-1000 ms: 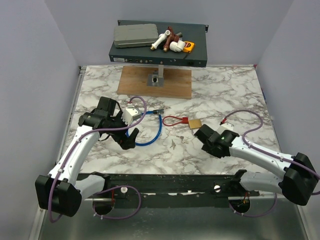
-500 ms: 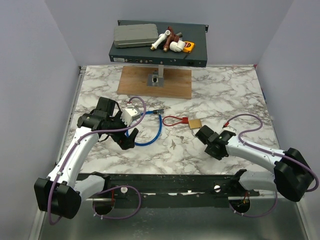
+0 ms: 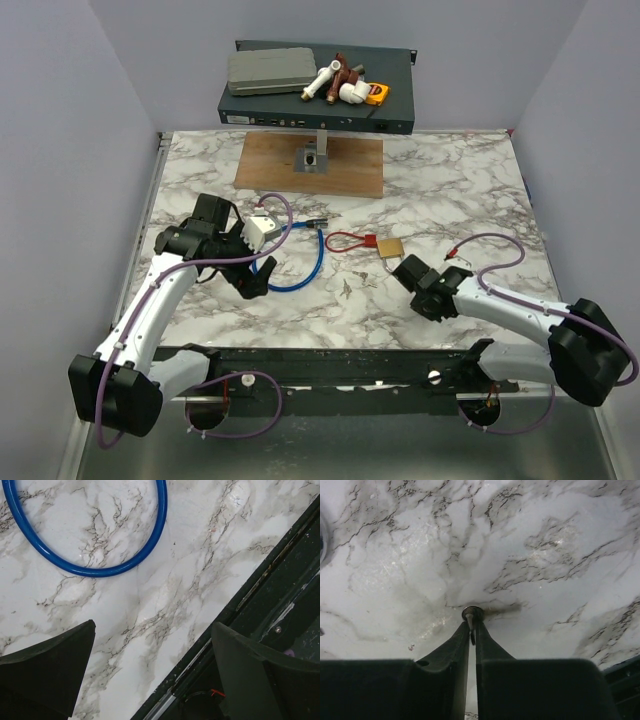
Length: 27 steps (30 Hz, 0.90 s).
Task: Unlock with the key
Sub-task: Pick up the key from the center of the board.
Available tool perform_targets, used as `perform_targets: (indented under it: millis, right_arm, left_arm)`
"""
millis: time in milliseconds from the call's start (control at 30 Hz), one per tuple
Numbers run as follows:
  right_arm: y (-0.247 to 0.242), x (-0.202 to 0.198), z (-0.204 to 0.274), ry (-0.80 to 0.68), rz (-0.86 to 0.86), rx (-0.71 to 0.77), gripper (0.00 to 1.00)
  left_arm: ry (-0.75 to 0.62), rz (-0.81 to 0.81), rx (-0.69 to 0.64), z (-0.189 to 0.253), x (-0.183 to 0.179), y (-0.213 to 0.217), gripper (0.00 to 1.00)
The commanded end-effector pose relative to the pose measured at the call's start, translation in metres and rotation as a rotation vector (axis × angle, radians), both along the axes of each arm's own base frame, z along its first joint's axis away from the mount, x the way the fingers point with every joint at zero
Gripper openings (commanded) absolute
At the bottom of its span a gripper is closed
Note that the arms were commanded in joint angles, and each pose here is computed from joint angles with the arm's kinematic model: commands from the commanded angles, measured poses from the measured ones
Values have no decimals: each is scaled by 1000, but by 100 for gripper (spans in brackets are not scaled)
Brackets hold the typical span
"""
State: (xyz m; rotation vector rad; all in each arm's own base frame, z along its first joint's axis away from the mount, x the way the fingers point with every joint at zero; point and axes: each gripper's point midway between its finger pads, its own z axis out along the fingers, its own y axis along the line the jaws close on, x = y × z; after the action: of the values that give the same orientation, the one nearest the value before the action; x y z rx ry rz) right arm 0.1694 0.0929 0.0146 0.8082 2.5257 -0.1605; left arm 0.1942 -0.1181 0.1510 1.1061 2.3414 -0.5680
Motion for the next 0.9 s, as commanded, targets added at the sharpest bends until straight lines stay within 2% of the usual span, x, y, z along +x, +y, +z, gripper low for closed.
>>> perform_targets:
  millis: [0,33,133,567,633,700,867]
  right_arm:
    - [2,-8,-9,25,-12,36,4]
    - [4,-5,-6,19,-6,41,1]
    - [9,3,6,-5,20,44,1]
    - [43,34,75,-189,239,171,1]
    - [62,37,87,-221,345,235,1]
    - [87,39,101,-257,496,311,1]
    - [130,41,147,-344,786,415,1]
  left_arm:
    - [-4,-20,1,4,2,-2,94]
    - [2,-21,-3,3,1,-3,92]
    - [9,-22,-7,2,2,-4,87]
    - [15,-35,-60,19,11,-19,87]
    - [16,-42,-69,20,12,-22,90]
    - [17,-61,-87,22,10,-28,98]
    - [7,-143,-134,32,1,-50,98]
